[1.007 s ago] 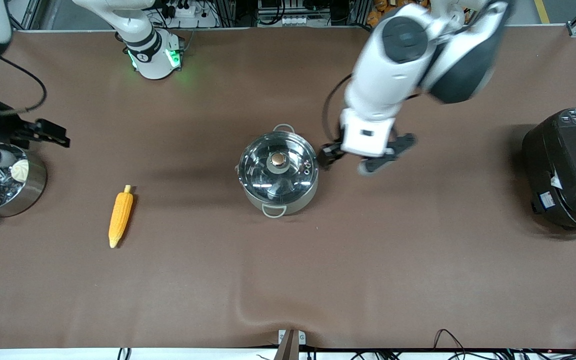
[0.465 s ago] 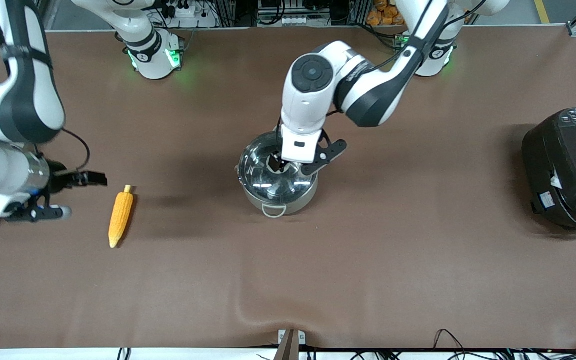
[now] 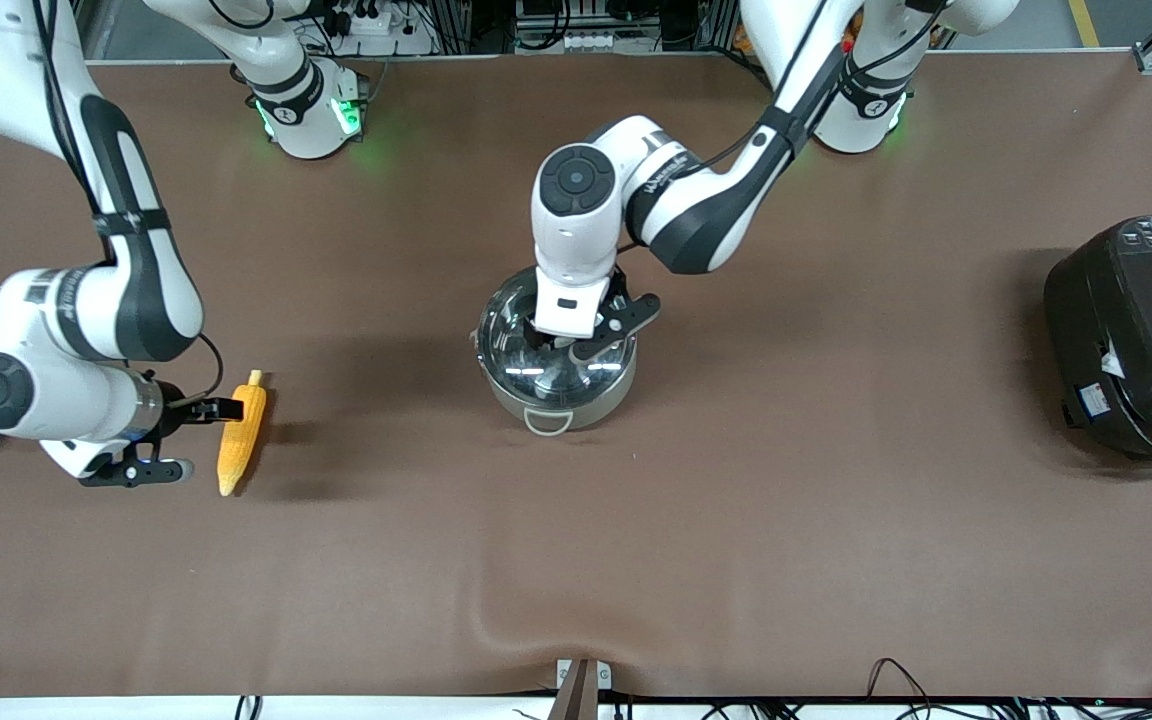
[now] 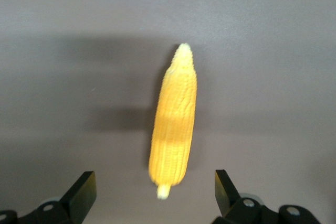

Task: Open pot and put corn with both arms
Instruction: 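Grasp the lid knob with the left gripper while the right gripper grasps the corn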

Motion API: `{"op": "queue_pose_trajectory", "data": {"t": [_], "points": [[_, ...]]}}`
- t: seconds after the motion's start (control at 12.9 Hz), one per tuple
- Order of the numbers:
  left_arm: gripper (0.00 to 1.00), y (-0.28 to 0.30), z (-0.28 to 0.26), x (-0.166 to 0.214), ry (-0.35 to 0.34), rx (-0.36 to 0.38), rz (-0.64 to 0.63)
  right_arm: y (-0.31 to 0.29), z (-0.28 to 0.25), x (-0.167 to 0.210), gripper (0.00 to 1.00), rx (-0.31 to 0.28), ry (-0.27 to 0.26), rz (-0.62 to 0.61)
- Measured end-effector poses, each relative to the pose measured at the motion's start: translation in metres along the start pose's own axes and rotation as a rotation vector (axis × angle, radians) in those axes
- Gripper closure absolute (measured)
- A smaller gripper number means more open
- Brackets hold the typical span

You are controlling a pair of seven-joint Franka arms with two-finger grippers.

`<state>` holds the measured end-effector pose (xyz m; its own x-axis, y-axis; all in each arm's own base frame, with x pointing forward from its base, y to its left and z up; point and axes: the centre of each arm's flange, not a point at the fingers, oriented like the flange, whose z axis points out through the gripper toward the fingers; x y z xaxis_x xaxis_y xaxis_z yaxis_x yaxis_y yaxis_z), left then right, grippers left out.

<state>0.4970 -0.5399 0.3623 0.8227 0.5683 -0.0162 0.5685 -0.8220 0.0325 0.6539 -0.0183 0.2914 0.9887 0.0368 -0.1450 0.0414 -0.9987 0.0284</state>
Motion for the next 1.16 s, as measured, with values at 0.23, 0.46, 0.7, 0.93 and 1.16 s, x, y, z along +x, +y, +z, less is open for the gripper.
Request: {"op": "queue_pose_trajectory", "data": {"t": [0.23,0.46,0.7,0.93,1.16], "points": [[0.14,0.003,0.011,-0.005,0.003,0.003,0.008,0.018,0.046,0.003,0.00,0.004,0.039,0.021],[0.25,0.004,0.013,-0.009,0.003,0.005,0.013,0.018,0.073,0.005,0.00,0.008,0.017,0.025],[0.28,0.005,0.017,-0.020,0.002,0.008,0.027,0.017,0.090,0.004,0.00,0.010,-0.008,0.047],[0.36,0.006,0.018,-0.022,0.002,0.007,0.031,0.019,0.111,0.001,0.00,0.012,-0.041,0.059],[0.50,0.007,0.016,-0.022,0.004,-0.003,0.030,0.021,0.128,0.000,0.09,0.015,-0.065,0.062]]}}
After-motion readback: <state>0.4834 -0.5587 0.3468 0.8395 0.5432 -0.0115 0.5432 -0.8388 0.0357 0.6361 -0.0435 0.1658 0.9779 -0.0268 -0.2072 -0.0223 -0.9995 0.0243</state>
